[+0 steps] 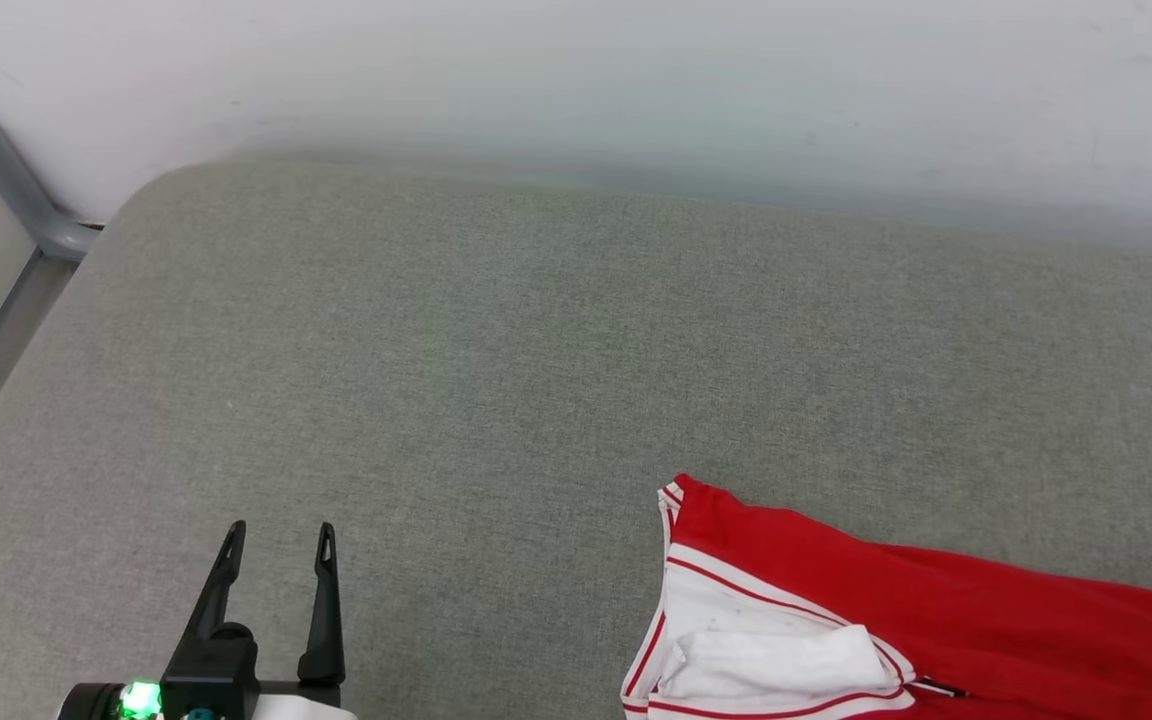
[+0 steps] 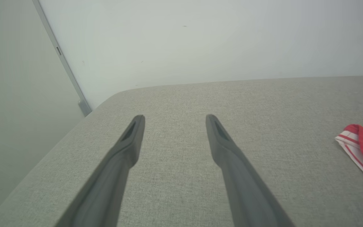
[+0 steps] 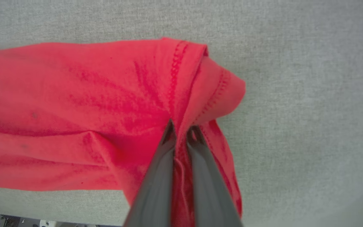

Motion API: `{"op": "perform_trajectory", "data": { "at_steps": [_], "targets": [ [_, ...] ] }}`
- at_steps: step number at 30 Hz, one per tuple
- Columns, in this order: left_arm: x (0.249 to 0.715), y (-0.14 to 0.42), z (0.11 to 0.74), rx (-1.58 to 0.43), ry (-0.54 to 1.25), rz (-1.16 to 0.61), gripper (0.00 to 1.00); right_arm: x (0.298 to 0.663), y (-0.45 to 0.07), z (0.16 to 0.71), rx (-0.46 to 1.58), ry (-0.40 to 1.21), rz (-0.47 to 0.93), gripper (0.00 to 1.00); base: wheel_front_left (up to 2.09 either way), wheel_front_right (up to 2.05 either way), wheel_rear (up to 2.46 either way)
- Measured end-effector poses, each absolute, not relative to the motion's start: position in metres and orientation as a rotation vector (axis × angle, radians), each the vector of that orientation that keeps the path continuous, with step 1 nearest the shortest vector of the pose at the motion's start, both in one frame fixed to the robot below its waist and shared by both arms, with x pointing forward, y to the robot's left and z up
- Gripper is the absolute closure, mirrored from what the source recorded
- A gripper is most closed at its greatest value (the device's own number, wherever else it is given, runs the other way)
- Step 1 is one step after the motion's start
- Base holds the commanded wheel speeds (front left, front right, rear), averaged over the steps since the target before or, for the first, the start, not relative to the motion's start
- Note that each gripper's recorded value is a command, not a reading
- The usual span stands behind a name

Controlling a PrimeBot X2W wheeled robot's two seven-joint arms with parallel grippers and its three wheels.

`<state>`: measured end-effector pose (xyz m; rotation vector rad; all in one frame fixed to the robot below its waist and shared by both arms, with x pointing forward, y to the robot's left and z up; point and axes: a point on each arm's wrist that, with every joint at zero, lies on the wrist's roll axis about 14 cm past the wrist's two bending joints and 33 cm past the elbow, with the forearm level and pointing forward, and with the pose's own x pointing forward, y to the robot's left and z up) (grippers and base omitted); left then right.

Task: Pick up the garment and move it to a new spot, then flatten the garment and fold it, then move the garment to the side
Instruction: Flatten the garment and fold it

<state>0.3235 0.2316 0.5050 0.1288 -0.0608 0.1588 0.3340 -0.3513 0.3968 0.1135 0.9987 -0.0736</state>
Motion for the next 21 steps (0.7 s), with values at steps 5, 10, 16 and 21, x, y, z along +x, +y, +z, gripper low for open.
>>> {"op": "perform_trajectory", "data": {
  "at_steps": [5,10,16,21],
  "targets": [
    [0.323,0.227,0.504,0.127,-0.060,0.143,0.00,0.338,-0.323,0.406,0.180,0.946,0.002,1.00,0.00,0.00,0.00],
    [0.320,0.223,0.503,0.126,-0.059,0.129,0.00,0.339,-0.282,0.428,0.218,0.888,0.140,1.00,0.00,0.00,0.00],
    [0.320,0.224,0.503,0.126,-0.056,0.130,0.00,0.342,-0.219,0.453,0.192,0.831,0.347,1.00,0.00,0.00,0.00],
    [0.319,0.224,0.501,0.127,-0.049,0.132,0.00,0.346,-0.162,0.467,0.105,0.803,0.526,1.00,0.00,0.00,0.00]
  ]
}}
